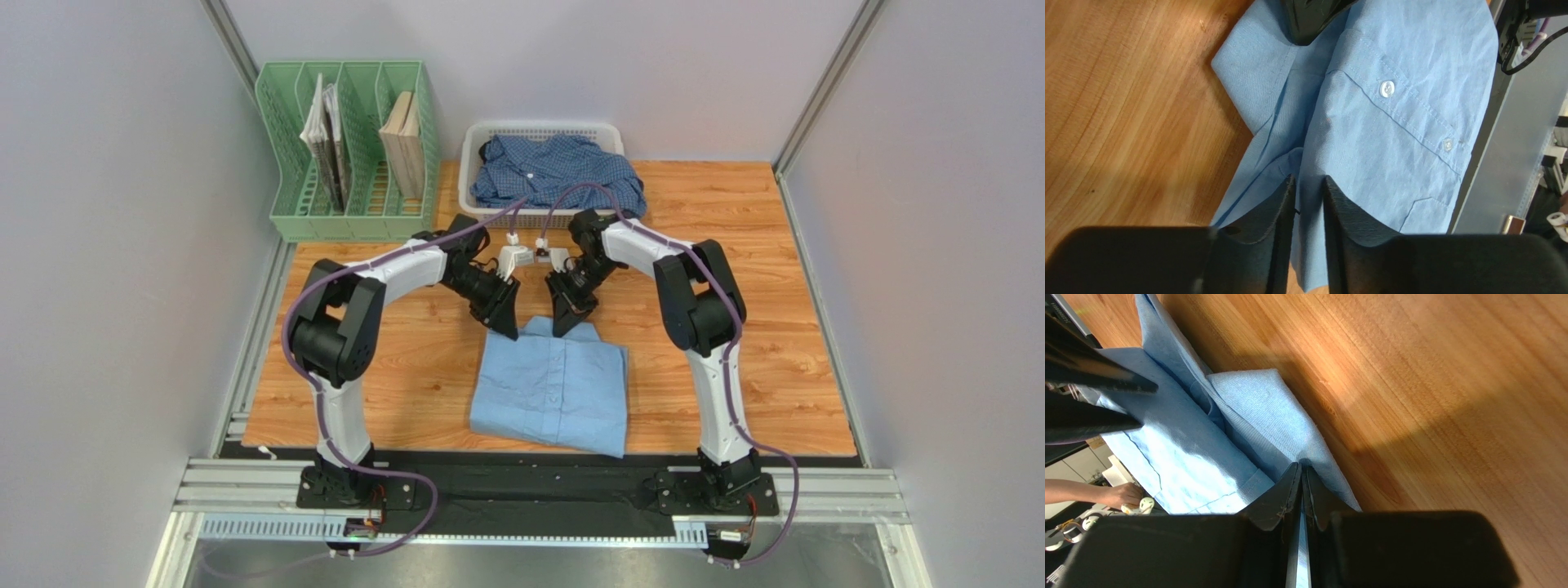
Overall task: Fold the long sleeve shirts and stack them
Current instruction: Fold the shirt
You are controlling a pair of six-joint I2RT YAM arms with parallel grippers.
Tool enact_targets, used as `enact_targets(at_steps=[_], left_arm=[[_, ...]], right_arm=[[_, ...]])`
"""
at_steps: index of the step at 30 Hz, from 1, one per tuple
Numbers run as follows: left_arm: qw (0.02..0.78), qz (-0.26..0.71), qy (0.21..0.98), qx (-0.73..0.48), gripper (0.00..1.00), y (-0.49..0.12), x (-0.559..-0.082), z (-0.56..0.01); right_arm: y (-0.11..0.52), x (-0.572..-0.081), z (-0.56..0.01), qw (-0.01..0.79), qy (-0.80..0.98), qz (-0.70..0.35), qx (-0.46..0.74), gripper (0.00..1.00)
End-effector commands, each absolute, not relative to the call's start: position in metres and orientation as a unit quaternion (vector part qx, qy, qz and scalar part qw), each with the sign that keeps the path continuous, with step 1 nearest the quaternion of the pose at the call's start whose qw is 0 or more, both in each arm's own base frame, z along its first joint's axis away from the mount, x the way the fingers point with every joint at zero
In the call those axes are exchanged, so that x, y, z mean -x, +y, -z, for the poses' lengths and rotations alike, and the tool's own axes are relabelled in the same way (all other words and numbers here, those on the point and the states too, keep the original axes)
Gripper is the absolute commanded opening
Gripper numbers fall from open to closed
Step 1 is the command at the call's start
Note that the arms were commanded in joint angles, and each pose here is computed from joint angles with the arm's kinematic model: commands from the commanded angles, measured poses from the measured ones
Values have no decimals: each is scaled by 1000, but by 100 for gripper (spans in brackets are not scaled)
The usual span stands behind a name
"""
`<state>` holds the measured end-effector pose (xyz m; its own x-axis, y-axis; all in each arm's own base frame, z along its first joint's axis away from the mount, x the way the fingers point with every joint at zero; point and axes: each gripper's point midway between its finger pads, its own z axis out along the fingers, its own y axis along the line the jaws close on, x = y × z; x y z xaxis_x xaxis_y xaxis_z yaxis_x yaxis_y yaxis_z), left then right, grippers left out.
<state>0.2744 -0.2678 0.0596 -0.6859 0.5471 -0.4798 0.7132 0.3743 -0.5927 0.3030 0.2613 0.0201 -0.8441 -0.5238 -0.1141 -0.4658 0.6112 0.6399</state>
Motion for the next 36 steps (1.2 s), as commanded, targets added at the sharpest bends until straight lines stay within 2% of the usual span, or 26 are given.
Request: enact_targets(at_steps=[1, 5, 12, 18, 22, 24, 25, 27, 28, 30, 31, 33, 34, 35, 36], left_arm=[[98, 426, 809, -392, 25, -277, -275, -63], [118, 417, 813, -390, 0, -278, -284, -69], [174, 419, 811, -370, 0, -282, -313, -93], [171, 402, 836, -332, 0, -276, -327, -77], [152, 394, 854, -303, 1, -272, -332, -63], [156, 395, 855, -298, 9, -269, -335, -65], [160, 396, 854, -297, 19, -267, -337, -68], [177, 400, 850, -295, 26, -261, -343, -82], [182, 403, 846, -296, 32, -260, -343, -89], [193, 408, 842, -296, 38, -254, -344, -100], [202, 411, 835, -305, 45, -253, -341, -112], [205, 408, 829, -322, 53, -249, -334, -121], [203, 413, 825, -327, 65, -249, -330, -124], [192, 413, 825, -335, 68, -247, -324, -123], [182, 417, 825, -336, 80, -246, -320, -121]], right_arm=[[266, -310, -17, 24, -893, 342, -291, 11], [268, -304, -16, 32, -889, 348, -295, 10], [266, -297, -15, 38, -884, 346, -312, 10], [264, -297, -14, 37, -883, 341, -320, 10], [260, -313, -28, 16, -885, 322, -338, 14], [250, -318, -41, 12, -888, 313, -337, 18], [250, -328, -60, -12, -886, 312, -342, 25], [234, -333, -79, -20, -892, 304, -334, 35], [228, -336, -95, -39, -891, 301, -337, 43], [209, -337, -110, -49, -898, 298, -320, 52], [203, -334, -115, -50, -899, 298, -316, 60], [188, -318, -122, -45, -903, 303, -301, 65], [186, -309, -122, -39, -904, 305, -299, 66], [181, -295, -118, -28, -906, 306, -291, 67], [180, -287, -115, -20, -906, 309, -288, 67]])
